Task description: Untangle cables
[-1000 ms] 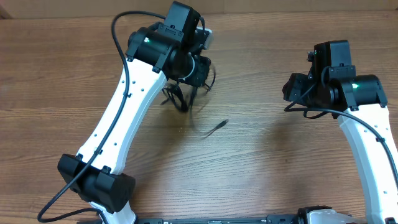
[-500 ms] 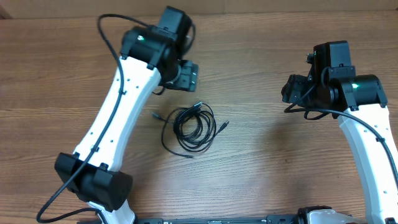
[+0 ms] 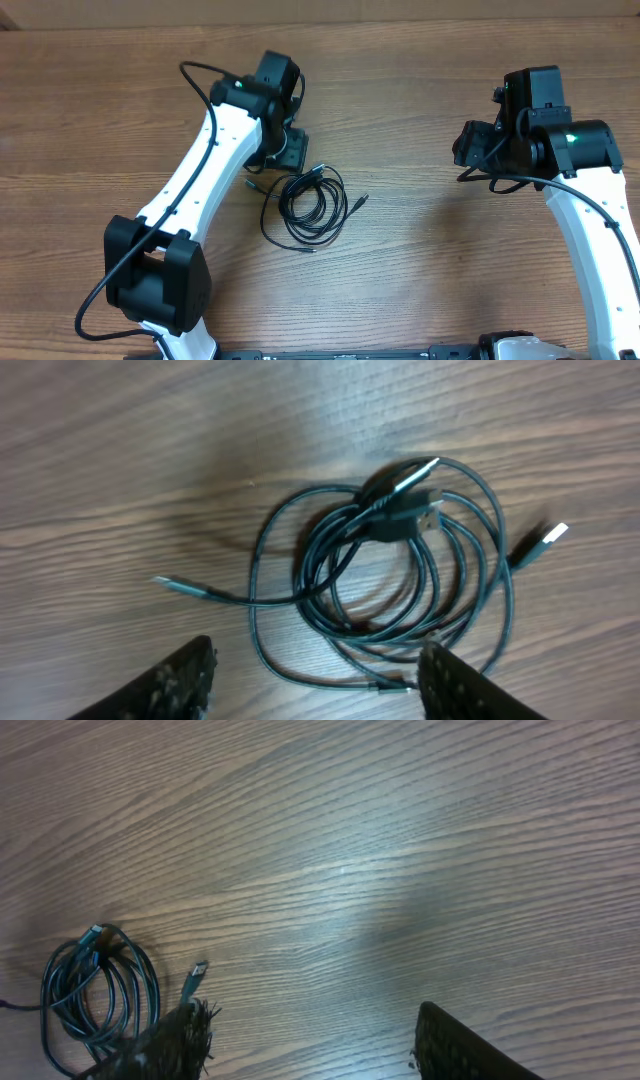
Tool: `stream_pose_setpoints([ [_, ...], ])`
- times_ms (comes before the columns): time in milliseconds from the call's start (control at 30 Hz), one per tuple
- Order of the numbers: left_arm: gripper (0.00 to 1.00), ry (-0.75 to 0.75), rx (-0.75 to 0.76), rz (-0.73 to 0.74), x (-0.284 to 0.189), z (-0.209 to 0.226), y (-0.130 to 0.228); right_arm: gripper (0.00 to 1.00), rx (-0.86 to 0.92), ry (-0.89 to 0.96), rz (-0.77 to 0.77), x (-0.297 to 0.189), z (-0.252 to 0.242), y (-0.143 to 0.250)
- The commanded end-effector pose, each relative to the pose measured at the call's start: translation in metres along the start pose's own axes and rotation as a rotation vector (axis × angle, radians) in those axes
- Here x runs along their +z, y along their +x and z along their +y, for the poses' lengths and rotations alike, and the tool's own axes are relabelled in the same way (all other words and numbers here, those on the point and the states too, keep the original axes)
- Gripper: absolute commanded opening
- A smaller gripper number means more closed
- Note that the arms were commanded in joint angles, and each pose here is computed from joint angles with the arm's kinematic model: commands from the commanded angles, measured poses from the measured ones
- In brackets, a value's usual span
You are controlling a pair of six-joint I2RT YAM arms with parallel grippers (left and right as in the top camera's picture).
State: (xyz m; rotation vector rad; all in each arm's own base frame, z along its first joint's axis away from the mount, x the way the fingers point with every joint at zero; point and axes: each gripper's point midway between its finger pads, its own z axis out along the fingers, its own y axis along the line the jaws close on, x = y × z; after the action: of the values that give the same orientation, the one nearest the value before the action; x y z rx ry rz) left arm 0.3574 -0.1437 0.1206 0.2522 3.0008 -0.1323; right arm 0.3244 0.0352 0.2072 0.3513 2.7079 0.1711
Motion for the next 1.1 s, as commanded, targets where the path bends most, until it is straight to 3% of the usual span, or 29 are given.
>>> stream_pose_setpoints([
  [0,0.61,0.024,0.046,0.041,0.031,-0.002,0.013,0.64,-0.006,0.006,-0.013,-0.003,-0.001,-0.003],
  [267,0.55,0.031,0.049,-0.003,0.079,0.002,0.02,0.64,-0.006,0.006,-0.013,-0.003,-0.001,-0.003],
  [633,0.46,0.043,0.049,-0.059,0.1,0.002,0.019,0.64,-0.006,0.006,-0.012,-0.003,-0.001,-0.003],
  [867,0.41,0.034,0.046,-0.016,0.112,0.006,0.033,0.64,-0.006,0.009,-0.005,-0.003,-0.001,-0.001],
  [933,0.29,0.036,0.045,-0.01,0.113,0.006,0.035,0.64,-0.006,0.009,-0.006,-0.003,-0.002,-0.001],
  [1000,0.08,0.047,0.046,-0.01,0.113,0.004,0.035,0.64,-0.006,0.009,-0.005,-0.003,-0.002,-0.001],
  [1067,0.04,0.07,0.047,-0.009,0.112,0.0,0.034,0.64,-0.006,0.009,-0.005,-0.003,-0.001,-0.001],
])
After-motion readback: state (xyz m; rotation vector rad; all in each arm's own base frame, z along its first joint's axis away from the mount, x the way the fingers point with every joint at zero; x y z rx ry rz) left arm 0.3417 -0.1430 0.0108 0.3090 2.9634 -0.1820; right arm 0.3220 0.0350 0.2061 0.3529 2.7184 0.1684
